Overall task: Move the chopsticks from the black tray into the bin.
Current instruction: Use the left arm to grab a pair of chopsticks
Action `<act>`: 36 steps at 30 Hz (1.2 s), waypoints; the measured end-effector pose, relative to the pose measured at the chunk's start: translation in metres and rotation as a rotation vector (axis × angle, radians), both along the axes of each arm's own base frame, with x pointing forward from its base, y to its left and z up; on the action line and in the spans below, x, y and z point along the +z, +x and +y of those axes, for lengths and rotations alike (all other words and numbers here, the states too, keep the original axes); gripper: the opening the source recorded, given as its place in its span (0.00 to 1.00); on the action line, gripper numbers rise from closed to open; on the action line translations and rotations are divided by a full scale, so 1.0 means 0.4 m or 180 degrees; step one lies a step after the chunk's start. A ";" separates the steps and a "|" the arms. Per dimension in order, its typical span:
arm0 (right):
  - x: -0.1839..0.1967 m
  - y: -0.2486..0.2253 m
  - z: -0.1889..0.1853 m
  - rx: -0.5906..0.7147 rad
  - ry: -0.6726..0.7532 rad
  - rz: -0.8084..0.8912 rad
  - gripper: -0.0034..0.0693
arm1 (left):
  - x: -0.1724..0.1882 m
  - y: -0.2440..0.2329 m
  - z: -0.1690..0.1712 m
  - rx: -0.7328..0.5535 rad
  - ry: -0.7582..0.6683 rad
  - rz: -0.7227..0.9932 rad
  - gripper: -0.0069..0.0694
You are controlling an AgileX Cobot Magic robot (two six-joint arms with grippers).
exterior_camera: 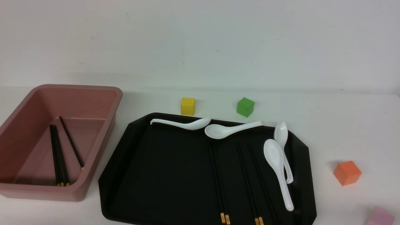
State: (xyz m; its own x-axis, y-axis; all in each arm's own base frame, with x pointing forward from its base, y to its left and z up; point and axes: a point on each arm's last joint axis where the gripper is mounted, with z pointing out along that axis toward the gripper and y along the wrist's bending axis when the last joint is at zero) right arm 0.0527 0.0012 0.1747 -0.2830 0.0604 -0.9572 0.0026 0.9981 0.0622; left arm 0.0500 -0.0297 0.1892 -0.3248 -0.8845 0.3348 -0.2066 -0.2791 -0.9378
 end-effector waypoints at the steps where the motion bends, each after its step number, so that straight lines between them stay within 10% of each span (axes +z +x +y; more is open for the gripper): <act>1: 0.000 0.000 0.000 0.0000 0.0000 0.0000 0.38 | 0.001 0.000 0.000 0.0010 -0.0025 -0.0004 0.14; 7: 0.000 0.000 0.000 0.0000 0.0000 0.0000 0.38 | 0.016 0.005 0.013 0.0199 -0.0059 -0.0172 0.14; 16: 0.000 0.000 0.000 0.0000 0.0000 0.0000 0.38 | 0.277 0.011 0.019 0.0303 0.1627 -0.1270 0.14; 25: 0.000 0.000 0.000 0.0000 0.0003 0.0000 0.38 | 0.245 0.252 -0.078 -0.2572 0.3049 0.0785 0.14; 36: 0.000 0.000 0.000 0.0000 0.0003 0.0000 0.38 | 0.141 0.534 -0.258 -0.4056 0.3318 0.1592 0.14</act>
